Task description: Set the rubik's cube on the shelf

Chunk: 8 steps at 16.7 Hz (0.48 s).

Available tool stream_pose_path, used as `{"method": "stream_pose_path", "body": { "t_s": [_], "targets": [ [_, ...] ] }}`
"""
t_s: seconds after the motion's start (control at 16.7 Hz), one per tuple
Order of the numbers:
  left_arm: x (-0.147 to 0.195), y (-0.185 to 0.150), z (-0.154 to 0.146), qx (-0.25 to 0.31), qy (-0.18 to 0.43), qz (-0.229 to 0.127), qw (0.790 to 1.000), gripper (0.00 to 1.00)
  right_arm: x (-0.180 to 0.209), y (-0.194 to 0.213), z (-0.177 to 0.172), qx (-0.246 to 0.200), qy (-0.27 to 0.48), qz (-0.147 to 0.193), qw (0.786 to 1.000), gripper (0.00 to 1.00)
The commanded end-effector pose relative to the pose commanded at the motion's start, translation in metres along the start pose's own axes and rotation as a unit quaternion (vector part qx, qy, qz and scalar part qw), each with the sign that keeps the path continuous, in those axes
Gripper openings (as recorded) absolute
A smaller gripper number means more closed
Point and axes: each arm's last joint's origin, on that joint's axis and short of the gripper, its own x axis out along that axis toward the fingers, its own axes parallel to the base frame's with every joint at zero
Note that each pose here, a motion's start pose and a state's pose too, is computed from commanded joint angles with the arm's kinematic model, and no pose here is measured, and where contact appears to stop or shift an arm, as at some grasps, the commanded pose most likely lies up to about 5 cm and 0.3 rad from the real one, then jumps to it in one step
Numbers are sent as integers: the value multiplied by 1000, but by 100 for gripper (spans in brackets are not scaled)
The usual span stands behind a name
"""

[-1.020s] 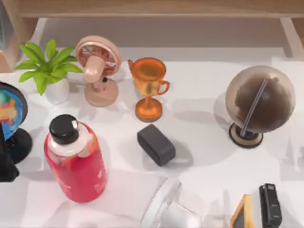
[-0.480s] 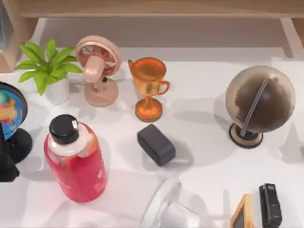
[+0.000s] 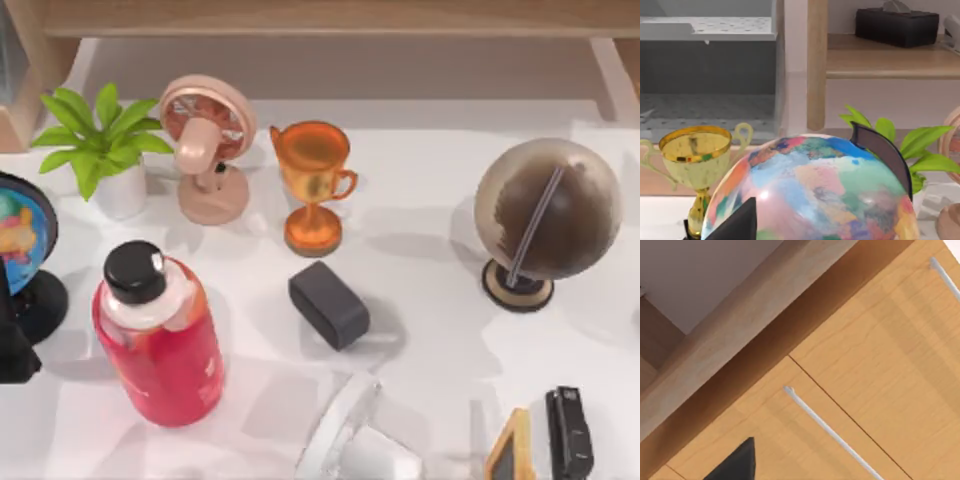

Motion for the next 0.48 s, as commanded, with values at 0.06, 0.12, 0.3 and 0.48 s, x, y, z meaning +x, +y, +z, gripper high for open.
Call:
{"method": "stream_pose_path", "body": {
  "t_s": [0.06, 0.12, 0.3, 0.48],
  "targets": [
    [0, 0, 0, 0, 0, 0, 1000, 100, 21, 0, -10, -33, -3, 8, 999, 100],
    [0, 0, 0, 0, 0, 0, 1000, 100, 41, 2, -22, -65, -7, 15, 998, 100],
    [0, 0, 0, 0, 0, 0, 1000, 100, 90, 13, -66, -156, -18, 32, 987, 100],
    [0, 0, 0, 0, 0, 0, 1000, 100, 124, 33, -124, -237, -15, 45, 970, 100]
  ]
}}
